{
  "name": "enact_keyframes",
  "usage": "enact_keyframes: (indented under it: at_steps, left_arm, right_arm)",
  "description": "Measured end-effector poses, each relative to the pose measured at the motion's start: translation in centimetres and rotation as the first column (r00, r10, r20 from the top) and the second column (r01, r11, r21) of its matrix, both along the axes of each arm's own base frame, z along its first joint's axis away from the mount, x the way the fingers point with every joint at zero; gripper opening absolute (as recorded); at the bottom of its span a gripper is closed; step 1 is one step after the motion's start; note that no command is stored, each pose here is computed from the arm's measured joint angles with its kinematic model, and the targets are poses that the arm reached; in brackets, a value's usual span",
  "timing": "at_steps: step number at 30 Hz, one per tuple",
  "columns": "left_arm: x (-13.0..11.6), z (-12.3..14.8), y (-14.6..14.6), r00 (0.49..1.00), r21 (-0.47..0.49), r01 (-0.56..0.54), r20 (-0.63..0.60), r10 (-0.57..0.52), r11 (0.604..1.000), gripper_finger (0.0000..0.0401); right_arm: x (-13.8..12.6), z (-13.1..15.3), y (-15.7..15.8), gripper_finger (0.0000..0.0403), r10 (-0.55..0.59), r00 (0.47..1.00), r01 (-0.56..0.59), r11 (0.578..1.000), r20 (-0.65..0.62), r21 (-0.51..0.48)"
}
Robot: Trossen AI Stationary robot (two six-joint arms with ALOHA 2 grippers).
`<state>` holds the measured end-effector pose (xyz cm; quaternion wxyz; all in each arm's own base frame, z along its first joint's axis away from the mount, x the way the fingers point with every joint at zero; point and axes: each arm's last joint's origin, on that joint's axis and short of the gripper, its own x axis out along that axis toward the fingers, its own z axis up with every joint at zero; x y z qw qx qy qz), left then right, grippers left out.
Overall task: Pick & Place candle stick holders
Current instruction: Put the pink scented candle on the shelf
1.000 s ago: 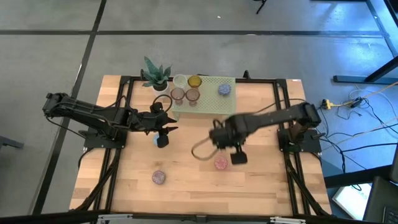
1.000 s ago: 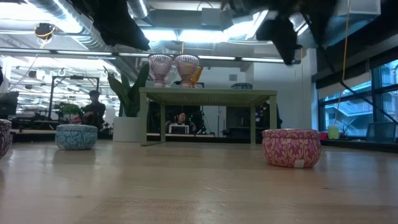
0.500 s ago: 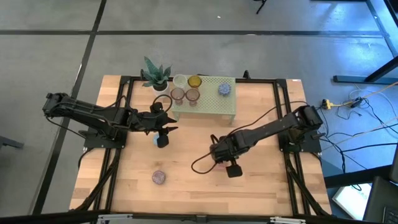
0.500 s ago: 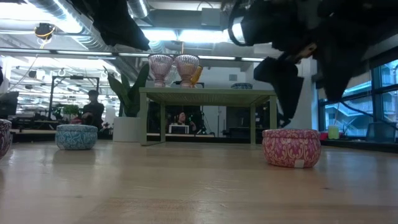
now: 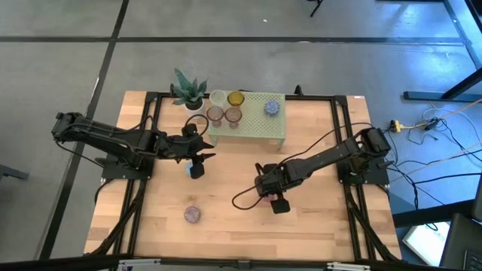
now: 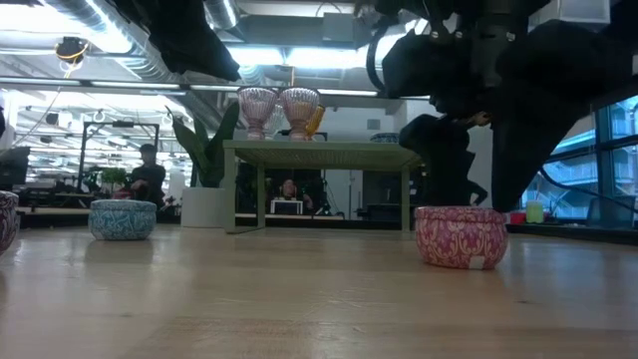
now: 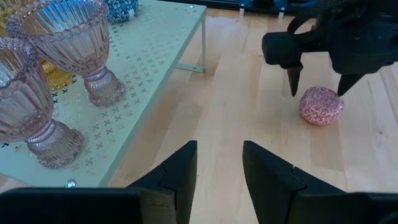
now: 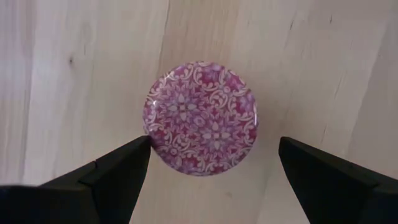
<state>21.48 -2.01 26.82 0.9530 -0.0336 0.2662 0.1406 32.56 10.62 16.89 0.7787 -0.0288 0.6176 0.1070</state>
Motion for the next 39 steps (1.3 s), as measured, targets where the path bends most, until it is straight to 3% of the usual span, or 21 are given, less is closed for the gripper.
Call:
enact_keyframes:
  at_steps: [7, 27, 39]
  left_arm:
    - [0.0, 0.0, 0.0, 1.000, 0.000, 0.000, 0.000, 0.000, 1.000, 0.0125]
    - [0.0, 0.0, 0.0, 1.000, 0.000, 0.000, 0.000, 0.000, 1.000, 0.0125]
    - [0.0, 0.0, 0.0, 1.000, -0.028, -0.018, 0.008, 0.018, 0.999, 0.0125]
  right_arm:
    - [0.2, 0.1, 0.3, 0.0359, 0.015, 1.000, -0.016, 0.998, 0.019, 0.057]
    - [0.7, 0.2, 0.4, 0.0359, 0.007, 0.997, -0.011, 0.998, 0.072, 0.061]
    - [1.0, -2.6, 0.5, 0.0359, 0.022, 1.000, -0.021, 0.999, -0.015, 0.031]
